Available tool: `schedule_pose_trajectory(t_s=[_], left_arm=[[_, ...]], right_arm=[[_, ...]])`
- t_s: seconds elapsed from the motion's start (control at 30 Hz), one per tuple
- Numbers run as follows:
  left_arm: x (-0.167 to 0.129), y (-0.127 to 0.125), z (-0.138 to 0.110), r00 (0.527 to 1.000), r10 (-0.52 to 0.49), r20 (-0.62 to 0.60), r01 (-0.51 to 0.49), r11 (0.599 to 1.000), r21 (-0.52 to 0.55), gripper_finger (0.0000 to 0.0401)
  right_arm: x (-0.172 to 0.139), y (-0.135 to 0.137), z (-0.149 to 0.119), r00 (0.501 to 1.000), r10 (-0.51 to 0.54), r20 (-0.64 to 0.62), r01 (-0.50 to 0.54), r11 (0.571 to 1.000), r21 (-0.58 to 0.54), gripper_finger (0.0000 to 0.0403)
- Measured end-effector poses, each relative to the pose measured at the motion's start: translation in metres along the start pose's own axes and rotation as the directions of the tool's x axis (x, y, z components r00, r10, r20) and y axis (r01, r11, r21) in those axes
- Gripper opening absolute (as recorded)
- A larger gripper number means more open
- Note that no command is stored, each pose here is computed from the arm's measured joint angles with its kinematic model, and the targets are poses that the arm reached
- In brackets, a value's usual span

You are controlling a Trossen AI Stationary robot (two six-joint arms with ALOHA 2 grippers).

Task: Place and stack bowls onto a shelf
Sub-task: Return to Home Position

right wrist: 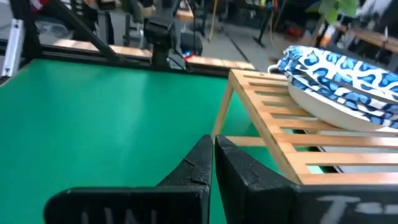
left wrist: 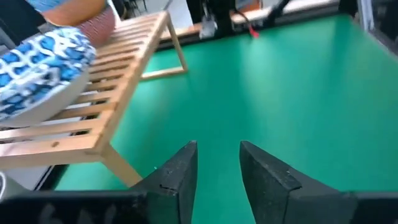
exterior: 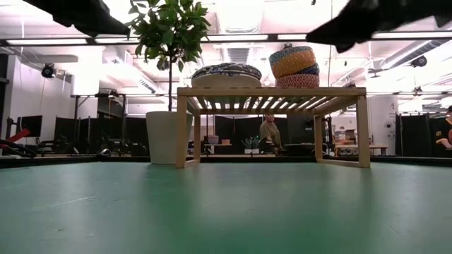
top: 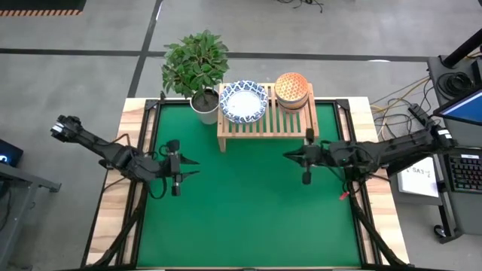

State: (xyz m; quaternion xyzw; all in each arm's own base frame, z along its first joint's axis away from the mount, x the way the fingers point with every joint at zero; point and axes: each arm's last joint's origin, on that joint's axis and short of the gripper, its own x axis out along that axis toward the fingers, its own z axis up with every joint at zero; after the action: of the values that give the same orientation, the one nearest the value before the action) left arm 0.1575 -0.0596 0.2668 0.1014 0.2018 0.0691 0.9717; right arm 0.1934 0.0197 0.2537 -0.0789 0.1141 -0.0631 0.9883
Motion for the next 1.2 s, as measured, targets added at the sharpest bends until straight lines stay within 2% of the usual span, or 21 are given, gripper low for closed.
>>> schedule_pose_trajectory(t_s=[0.13, 0.23, 0.37, 0.5, 0.6, 0.67, 0.77, 0.93, 1.2], left_arm=[[-0.01, 0.011, -0.008, 0.993, 0.006, 0.118, 0.004, 0.996, -0.088, 0.0081], [-0.013, 0.016, -0.023, 0.977, 0.006, 0.214, 0.031, 0.985, -0.169, 0.0066], [-0.01, 0.022, -0.051, 0.967, 0.04, 0.25, 0.03, 0.962, -0.271, 0.0043], [-0.009, 0.025, -0.077, 0.963, 0.059, 0.262, 0.02, 0.957, -0.288, 0.0023], [-0.014, 0.034, -0.077, 0.931, 0.136, 0.338, -0.027, 0.951, -0.308, 0.0006], [-0.018, 0.04, -0.078, 0.921, 0.148, 0.36, -0.044, 0.959, -0.281, 0.0002], [-0.024, 0.046, -0.083, 0.922, 0.147, 0.359, -0.059, 0.968, -0.246, 0.0002], [-0.032, 0.053, -0.098, 0.924, 0.195, 0.328, -0.098, 0.952, -0.29, 0.0], [-0.016, 0.047, -0.118, 0.949, 0.129, 0.289, -0.029, 0.945, -0.326, 0.0]], right_arm=[[-0.014, -0.001, -0.016, 0.998, 0.016, 0.066, -0.015, 1.0, -0.024, 0.0009], [-0.023, -0.004, -0.021, 0.994, 0.006, 0.111, -0.002, 0.999, -0.032, 0.0009], [-0.033, -0.009, -0.03, 0.989, -0.016, 0.148, 0.019, 1.0, -0.021, 0.0009], [-0.041, -0.014, -0.041, 0.985, -0.035, 0.17, 0.039, 0.999, -0.023, 0.0009], [-0.046, -0.018, -0.047, 0.98, -0.058, 0.192, 0.057, 0.998, 0.01, 0.0009], [-0.049, -0.021, -0.05, 0.976, -0.065, 0.21, 0.06, 0.998, 0.028, 0.0009], [-0.052, -0.025, -0.054, 0.973, -0.063, 0.224, 0.055, 0.998, 0.041, 0.0009], [-0.055, -0.029, -0.057, 0.969, -0.061, 0.237, 0.043, 0.996, 0.081, 0.0009], [-0.057, -0.031, -0.072, 0.978, -0.053, 0.2, 0.035, 0.995, 0.094, 0.0009]])
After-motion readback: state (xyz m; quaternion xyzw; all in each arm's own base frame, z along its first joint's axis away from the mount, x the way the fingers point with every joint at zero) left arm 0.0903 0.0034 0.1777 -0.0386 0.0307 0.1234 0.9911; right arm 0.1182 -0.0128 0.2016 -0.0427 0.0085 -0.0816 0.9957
